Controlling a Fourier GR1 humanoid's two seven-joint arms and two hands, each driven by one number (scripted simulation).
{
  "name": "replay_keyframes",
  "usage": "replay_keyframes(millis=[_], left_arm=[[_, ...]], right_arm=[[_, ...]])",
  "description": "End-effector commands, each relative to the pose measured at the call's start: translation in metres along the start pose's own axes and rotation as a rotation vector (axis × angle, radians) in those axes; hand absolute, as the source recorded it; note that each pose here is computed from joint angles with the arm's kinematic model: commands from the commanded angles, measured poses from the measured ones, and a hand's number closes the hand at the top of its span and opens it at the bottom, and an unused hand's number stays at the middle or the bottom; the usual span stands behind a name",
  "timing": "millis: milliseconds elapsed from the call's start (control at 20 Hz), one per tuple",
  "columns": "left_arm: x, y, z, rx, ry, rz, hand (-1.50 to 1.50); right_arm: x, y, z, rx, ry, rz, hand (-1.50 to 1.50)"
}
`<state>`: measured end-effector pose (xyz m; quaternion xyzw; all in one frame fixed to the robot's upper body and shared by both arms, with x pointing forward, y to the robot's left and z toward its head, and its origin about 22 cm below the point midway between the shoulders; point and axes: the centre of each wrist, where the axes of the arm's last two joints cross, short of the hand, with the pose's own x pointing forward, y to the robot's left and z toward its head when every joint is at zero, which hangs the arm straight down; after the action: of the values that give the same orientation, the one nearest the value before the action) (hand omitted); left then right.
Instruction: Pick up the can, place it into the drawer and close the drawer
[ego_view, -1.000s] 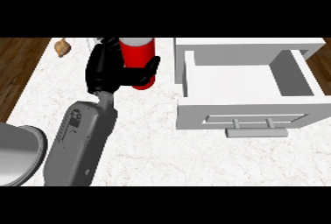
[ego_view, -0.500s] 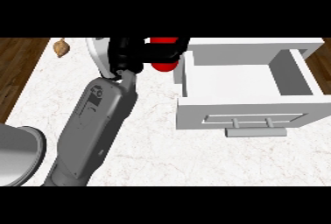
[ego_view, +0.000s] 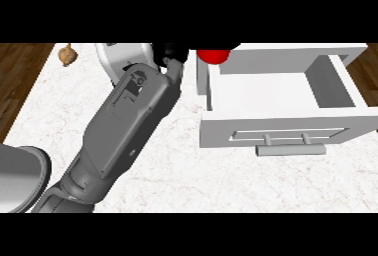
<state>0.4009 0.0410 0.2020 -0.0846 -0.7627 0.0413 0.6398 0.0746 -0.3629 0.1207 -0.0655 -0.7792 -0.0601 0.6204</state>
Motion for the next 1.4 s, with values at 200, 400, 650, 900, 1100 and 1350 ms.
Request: replay_keyframes(millis=[200,400,650,900,1100,1350], left_arm=[[0.01,-0.031,-0.017,-0.016,0.023,-0.028,1.5],[0.012,-0.048,-0.017,-0.004,0.027,-0.036,1.5],[-0.012,-0.039,-0.021,0.003,0.05,-0.046,1.5],[-0.021,-0.041,-0.022,0.008,0.062,-0.073,1.5],[-0.014,-0.057,-0.017,0.011,0.072,-0.092,1.5],[-0.015,-0.062,-0.017,0.04,0.098,-0.13,1.5]], right_arm=[[0.0,-0.001,-0.001,0.024,0.005,0.0,-1.5],[0.004,-0.002,-0.01,0.023,0.003,-0.002,-1.5],[0.009,0.002,-0.007,0.013,-0.006,0.006,-1.5],[-0.003,0.0,-0.02,0.034,-0.013,-0.022,-1.5],[-0.001,0.006,-0.003,0.034,-0.007,-0.016,-1.5],[0.011,0.006,-0.024,0.037,-0.015,-0.01,-1.5]])
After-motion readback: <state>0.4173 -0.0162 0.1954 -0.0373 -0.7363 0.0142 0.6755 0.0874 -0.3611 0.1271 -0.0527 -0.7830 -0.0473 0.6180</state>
